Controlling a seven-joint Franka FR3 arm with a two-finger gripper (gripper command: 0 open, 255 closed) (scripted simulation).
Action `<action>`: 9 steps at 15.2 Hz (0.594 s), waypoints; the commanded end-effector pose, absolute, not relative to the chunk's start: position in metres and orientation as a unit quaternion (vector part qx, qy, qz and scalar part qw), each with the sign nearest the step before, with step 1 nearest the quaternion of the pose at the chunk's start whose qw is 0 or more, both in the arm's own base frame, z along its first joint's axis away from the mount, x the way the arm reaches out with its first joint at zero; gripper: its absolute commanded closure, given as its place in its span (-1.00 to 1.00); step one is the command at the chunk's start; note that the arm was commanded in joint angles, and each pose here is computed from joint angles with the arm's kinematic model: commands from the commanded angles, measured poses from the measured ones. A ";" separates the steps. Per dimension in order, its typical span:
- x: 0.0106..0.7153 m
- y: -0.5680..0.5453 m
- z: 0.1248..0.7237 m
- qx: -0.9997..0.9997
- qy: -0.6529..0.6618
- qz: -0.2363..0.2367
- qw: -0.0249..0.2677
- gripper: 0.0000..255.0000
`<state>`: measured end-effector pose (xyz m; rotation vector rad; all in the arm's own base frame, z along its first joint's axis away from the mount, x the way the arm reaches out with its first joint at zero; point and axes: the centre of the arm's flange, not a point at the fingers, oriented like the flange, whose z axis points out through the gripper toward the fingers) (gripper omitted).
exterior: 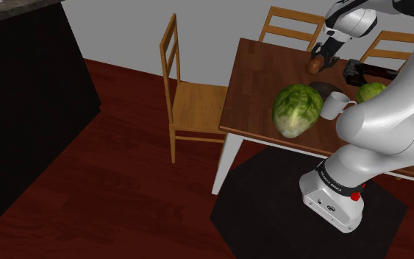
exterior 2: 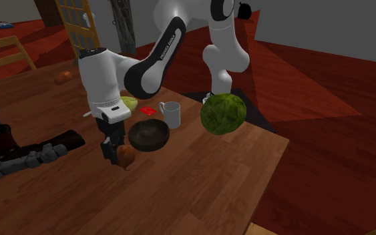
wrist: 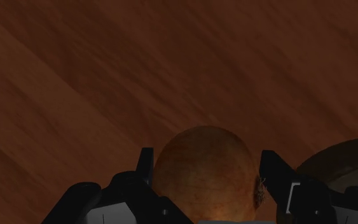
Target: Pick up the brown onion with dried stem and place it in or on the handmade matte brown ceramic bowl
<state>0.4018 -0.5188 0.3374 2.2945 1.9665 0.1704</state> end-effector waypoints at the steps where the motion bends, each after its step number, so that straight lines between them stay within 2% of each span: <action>1: 0.401 -0.519 0.349 0.757 0.649 0.056 0.057 1.00; 9: 0.401 -0.519 0.391 0.757 0.649 0.056 0.057 1.00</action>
